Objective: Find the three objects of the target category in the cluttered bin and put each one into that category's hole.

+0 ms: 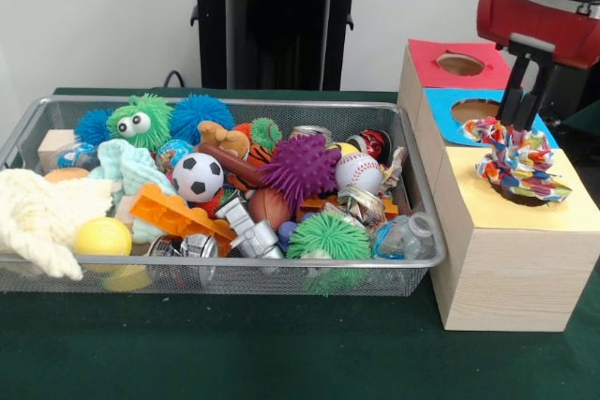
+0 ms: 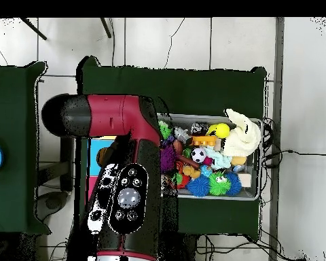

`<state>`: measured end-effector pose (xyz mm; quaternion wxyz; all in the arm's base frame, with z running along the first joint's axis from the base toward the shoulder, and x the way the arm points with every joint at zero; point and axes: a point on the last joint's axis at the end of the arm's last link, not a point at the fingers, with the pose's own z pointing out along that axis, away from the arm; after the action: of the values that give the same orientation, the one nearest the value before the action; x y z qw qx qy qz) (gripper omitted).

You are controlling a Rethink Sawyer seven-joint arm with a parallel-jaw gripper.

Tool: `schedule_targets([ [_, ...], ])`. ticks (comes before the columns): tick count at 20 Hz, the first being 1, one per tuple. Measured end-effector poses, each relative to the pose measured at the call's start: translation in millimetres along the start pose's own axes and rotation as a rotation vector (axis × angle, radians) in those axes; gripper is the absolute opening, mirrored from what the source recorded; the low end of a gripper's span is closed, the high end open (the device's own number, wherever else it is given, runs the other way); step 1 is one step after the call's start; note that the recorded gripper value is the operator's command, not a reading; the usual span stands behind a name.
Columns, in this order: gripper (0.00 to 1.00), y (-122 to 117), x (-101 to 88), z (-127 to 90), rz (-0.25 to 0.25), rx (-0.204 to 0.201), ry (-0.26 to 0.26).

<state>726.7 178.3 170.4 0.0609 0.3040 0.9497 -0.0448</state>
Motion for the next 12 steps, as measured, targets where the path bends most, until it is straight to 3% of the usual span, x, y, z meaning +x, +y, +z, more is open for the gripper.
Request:
schedule_targets([
  [12, 0.0, 3.9, -1.4, 2.1, -0.004, -0.002, -0.004],
])
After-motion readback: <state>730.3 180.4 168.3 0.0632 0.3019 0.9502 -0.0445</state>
